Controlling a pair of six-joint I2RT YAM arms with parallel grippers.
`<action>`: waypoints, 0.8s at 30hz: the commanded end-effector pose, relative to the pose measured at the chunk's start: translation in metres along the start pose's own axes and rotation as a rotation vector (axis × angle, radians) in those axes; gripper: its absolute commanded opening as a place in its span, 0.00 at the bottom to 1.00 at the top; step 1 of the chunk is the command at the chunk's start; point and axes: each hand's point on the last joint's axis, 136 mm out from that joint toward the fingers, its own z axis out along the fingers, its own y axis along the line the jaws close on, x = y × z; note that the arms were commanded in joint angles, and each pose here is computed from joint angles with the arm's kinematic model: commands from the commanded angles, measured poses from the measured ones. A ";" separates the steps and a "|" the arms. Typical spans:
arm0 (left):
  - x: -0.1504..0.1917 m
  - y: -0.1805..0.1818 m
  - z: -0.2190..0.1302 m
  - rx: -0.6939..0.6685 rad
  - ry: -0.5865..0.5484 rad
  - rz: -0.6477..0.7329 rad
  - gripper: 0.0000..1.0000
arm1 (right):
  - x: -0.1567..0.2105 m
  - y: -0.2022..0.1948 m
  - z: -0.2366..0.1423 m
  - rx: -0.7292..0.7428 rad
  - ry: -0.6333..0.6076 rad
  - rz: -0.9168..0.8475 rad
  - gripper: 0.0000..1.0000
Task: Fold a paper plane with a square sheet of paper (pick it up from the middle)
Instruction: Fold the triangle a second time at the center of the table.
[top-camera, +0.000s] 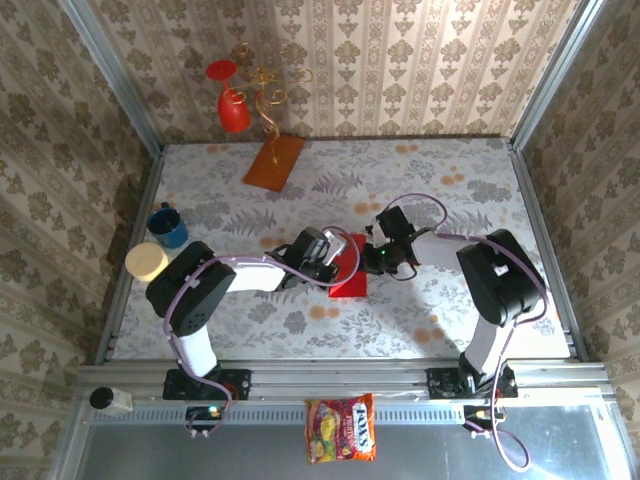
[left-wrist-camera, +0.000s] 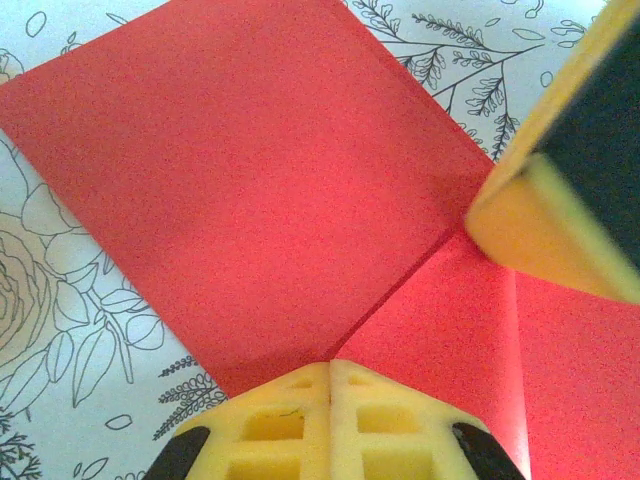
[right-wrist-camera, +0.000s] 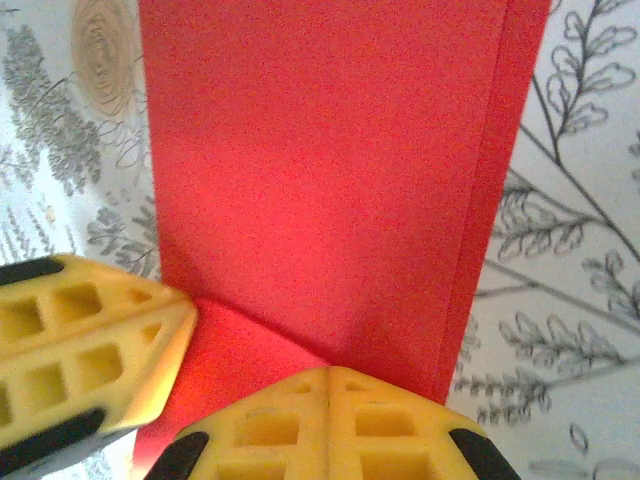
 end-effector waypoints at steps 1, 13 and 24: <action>0.039 0.008 0.007 -0.022 0.112 -0.033 0.00 | -0.001 0.019 -0.020 -0.024 -0.030 -0.023 0.00; 0.040 0.009 0.006 -0.025 0.114 -0.036 0.00 | 0.030 0.041 0.010 -0.056 0.025 -0.038 0.00; 0.040 0.008 0.007 -0.023 0.112 -0.034 0.00 | 0.049 0.023 0.029 -0.020 0.082 -0.023 0.00</action>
